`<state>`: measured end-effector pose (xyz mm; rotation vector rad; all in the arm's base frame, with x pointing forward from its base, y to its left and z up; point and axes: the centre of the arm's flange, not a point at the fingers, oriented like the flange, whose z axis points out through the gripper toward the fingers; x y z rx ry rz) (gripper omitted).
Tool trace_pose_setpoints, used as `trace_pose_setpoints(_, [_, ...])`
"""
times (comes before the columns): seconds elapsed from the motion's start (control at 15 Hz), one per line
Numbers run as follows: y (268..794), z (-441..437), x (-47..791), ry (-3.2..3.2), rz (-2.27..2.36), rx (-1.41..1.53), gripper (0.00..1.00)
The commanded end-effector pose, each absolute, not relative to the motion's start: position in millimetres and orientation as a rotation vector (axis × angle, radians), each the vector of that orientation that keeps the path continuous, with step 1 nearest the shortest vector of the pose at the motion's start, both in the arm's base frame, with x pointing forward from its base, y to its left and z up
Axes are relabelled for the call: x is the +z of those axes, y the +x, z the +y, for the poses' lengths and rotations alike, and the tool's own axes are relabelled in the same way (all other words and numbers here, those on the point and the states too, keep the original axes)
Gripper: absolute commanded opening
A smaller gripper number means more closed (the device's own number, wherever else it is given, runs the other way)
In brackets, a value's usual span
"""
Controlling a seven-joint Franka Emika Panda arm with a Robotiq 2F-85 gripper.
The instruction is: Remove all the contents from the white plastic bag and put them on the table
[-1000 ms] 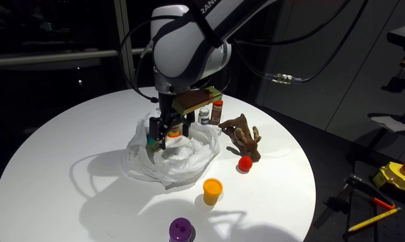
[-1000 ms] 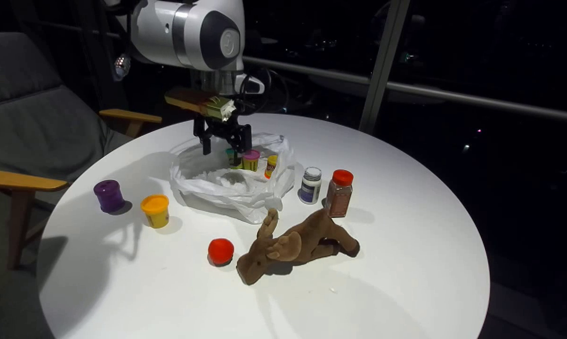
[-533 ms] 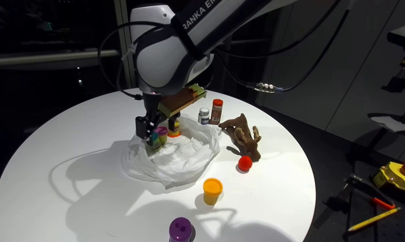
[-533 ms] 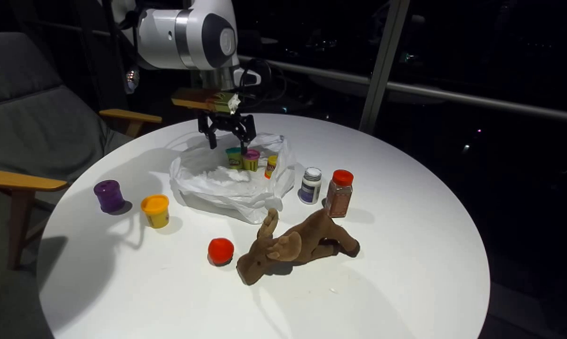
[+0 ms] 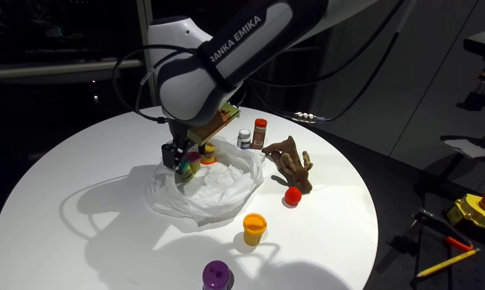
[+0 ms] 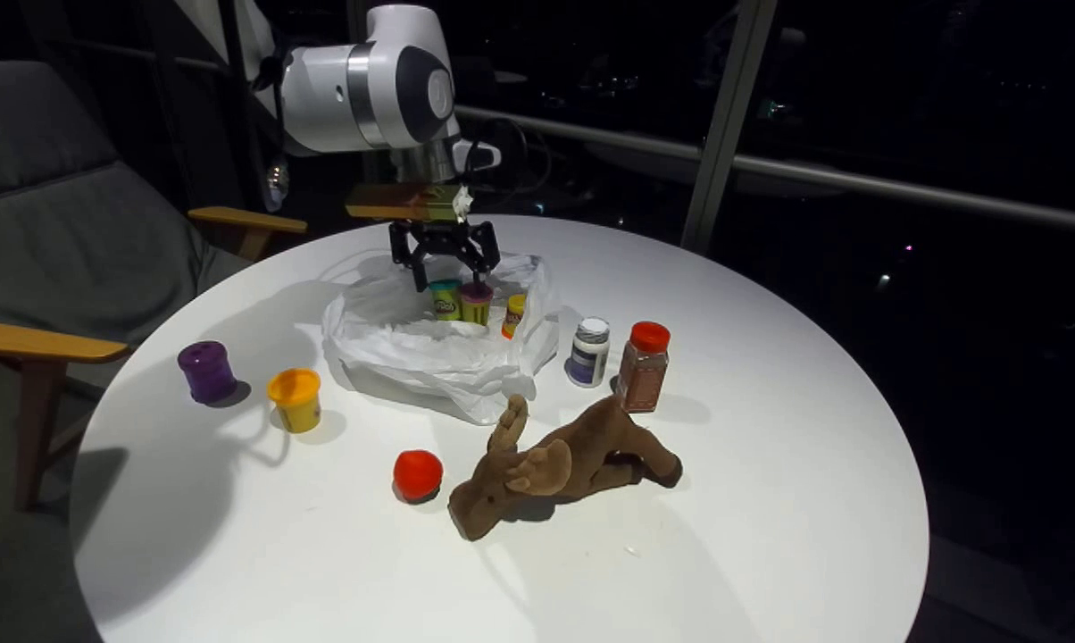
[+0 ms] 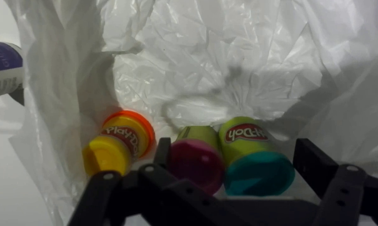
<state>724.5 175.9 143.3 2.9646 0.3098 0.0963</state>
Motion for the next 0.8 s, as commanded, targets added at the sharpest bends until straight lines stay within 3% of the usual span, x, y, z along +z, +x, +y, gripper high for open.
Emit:
trace_pose_setpoints(0.0, [746, 190, 143, 2.915, 0.386, 0.109, 1.00])
trace_pose_setpoints(0.53, [750, 210, 138, 2.876, 0.480, 0.116, 1.00])
trace_pose_setpoints(0.6, [750, 211, 137, 2.873, 0.485, 0.110, 0.83])
trace_pose_setpoints(0.73, [751, 213, 134, 2.868, 0.497, 0.107, 0.66])
